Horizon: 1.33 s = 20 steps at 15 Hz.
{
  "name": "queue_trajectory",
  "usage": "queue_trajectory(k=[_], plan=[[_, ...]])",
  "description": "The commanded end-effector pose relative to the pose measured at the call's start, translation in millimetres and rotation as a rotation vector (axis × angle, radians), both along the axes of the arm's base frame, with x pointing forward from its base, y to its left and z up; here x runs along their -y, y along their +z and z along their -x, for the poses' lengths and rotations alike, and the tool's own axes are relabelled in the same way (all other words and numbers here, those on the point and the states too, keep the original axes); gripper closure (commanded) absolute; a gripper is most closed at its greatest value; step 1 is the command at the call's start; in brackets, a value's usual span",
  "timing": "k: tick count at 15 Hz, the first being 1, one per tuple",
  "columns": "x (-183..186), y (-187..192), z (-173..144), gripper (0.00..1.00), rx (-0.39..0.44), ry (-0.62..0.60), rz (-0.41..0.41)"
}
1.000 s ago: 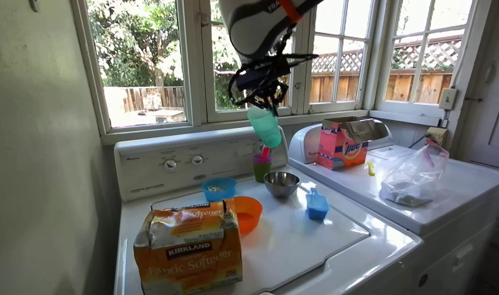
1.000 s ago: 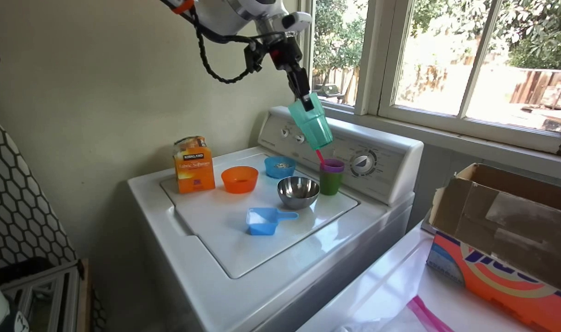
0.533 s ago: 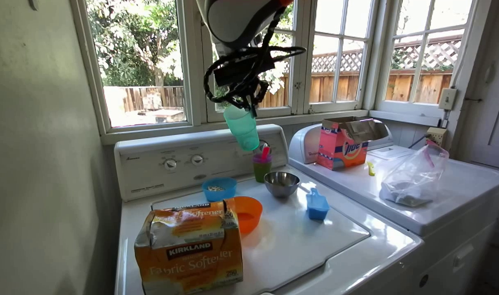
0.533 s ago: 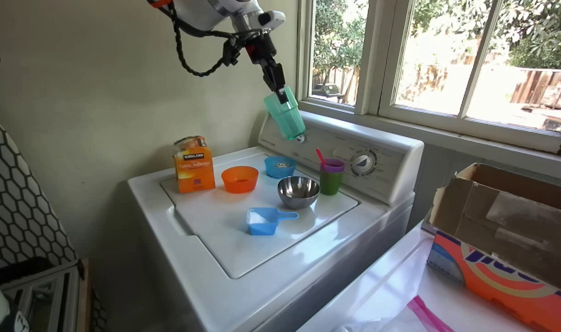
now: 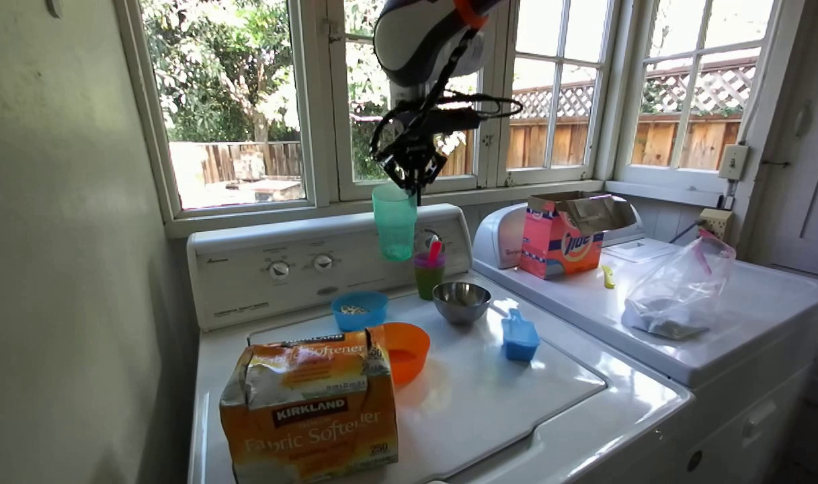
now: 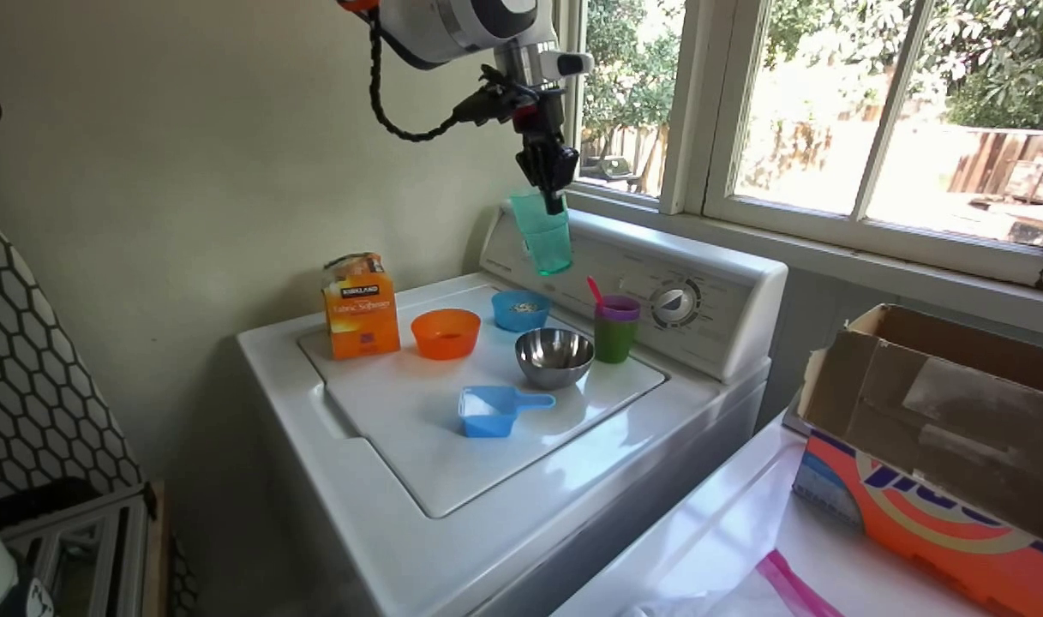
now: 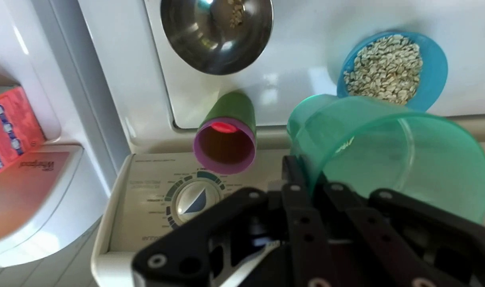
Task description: Move the tide box forward and place the green cup at the edge of the washing machine
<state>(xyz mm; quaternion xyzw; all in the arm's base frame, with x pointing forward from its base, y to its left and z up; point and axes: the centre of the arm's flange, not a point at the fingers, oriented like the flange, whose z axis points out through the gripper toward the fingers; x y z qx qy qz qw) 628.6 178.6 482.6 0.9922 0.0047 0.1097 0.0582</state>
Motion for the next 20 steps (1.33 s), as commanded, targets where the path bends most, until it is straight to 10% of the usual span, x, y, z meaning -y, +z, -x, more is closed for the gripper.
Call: queue_trajectory(k=[1, 10, 20], plan=[[-22, -32, -25, 0.99, -0.13, 0.142, -0.037], [-118, -57, -23, 0.99, -0.404, 0.519, 0.078], [-112, -68, -24, 0.99, -0.415, 0.677, 0.082]])
